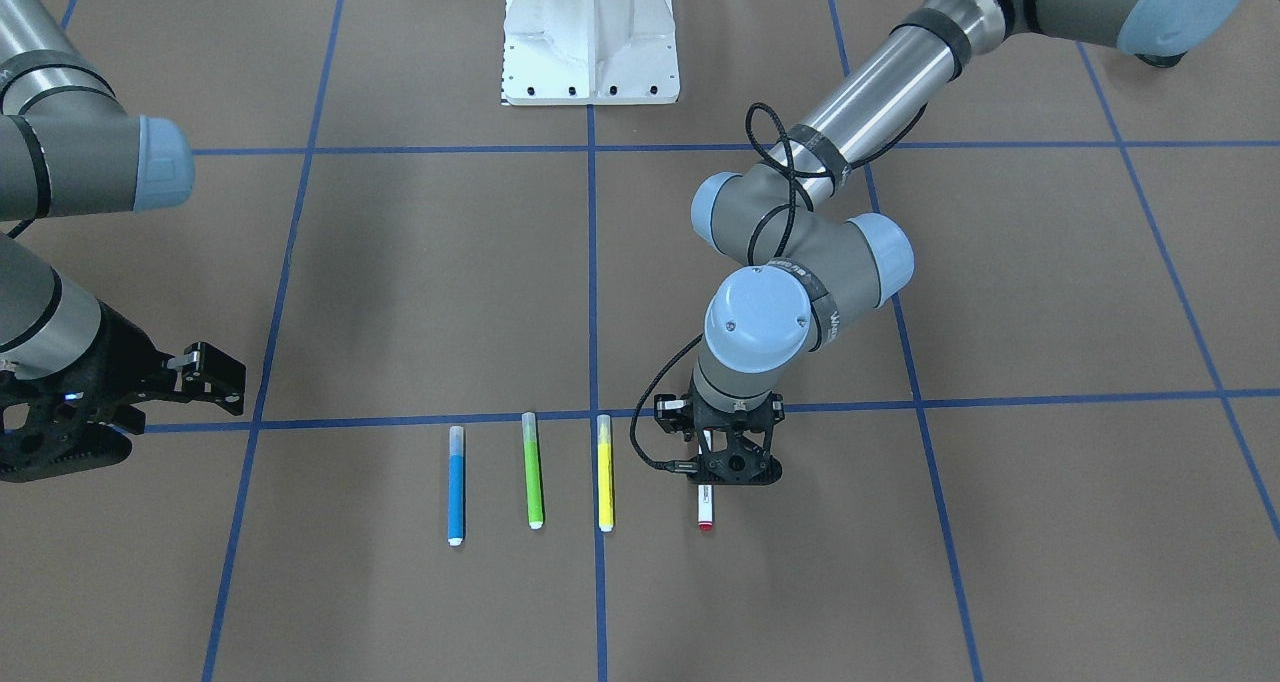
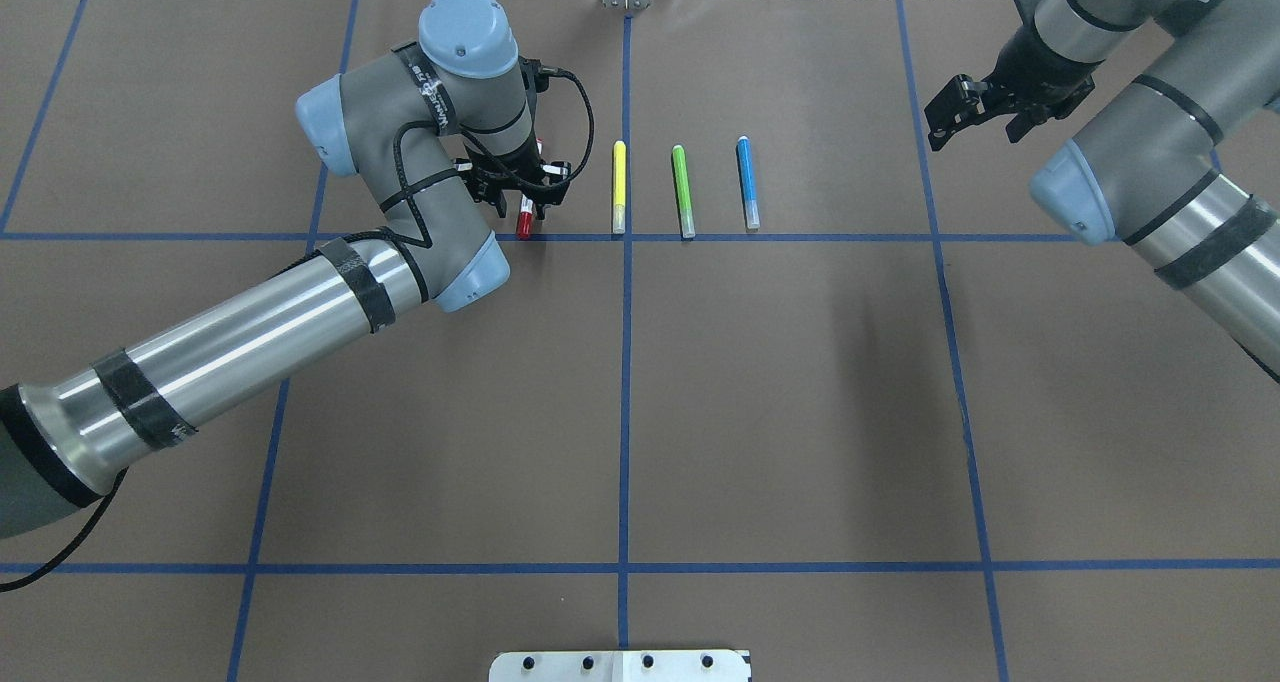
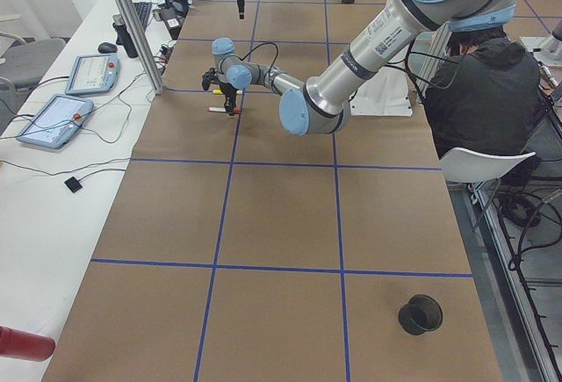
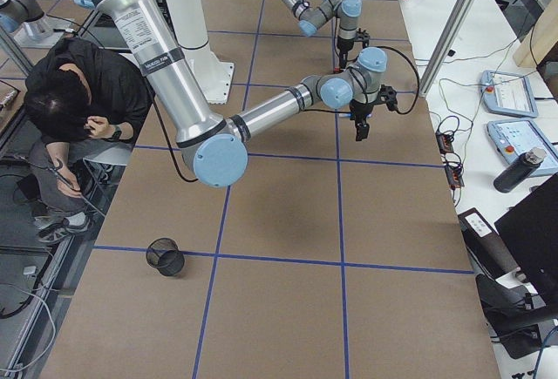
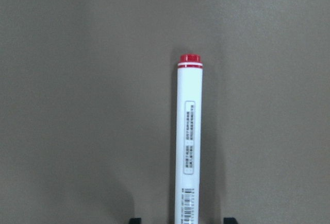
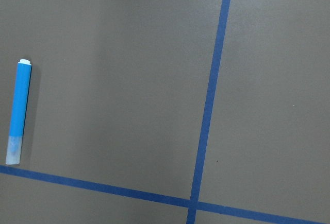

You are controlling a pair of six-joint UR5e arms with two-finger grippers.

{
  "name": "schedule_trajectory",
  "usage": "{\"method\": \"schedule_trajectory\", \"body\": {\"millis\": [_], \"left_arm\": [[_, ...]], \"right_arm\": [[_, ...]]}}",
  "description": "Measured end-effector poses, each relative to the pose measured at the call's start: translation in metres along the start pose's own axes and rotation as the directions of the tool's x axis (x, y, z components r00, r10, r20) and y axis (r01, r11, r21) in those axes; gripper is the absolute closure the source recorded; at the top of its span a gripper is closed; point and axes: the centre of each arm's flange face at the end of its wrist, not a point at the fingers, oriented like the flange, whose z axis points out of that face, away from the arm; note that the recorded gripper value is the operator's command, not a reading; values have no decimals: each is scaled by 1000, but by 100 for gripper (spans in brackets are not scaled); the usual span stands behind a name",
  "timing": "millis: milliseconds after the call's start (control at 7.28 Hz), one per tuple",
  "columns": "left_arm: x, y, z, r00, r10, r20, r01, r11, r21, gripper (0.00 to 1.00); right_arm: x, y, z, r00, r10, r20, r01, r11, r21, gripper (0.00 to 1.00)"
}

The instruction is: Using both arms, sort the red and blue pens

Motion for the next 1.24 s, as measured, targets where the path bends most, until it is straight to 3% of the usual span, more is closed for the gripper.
{"method": "schedule_trajectory", "body": {"millis": [275, 412, 687, 825, 1237], "left_arm": [[2, 0, 0, 1000, 1, 0, -1, 1000, -1, 56], [3, 1, 1, 1000, 2, 0, -2, 1000, -2, 70], [2, 1, 3, 1000, 1, 4, -1, 1000, -5, 85], [2, 1, 4, 1000, -1, 6, 1, 1000, -7, 100], [-1, -6, -11, 1000, -17, -5, 17, 1000, 9, 100]], "right_arm": [[0, 0, 0, 1000, -1, 0, 1, 1000, 0, 1], [0, 0, 0, 1000, -1, 0, 1, 1000, 0, 1], [0, 0, 0, 1000, -1, 0, 1, 1000, 0, 1], [0, 0, 0, 1000, -1, 0, 1, 1000, 0, 1], [-1, 0, -1, 1000, -2, 1, 2, 1000, 2, 1]]}}
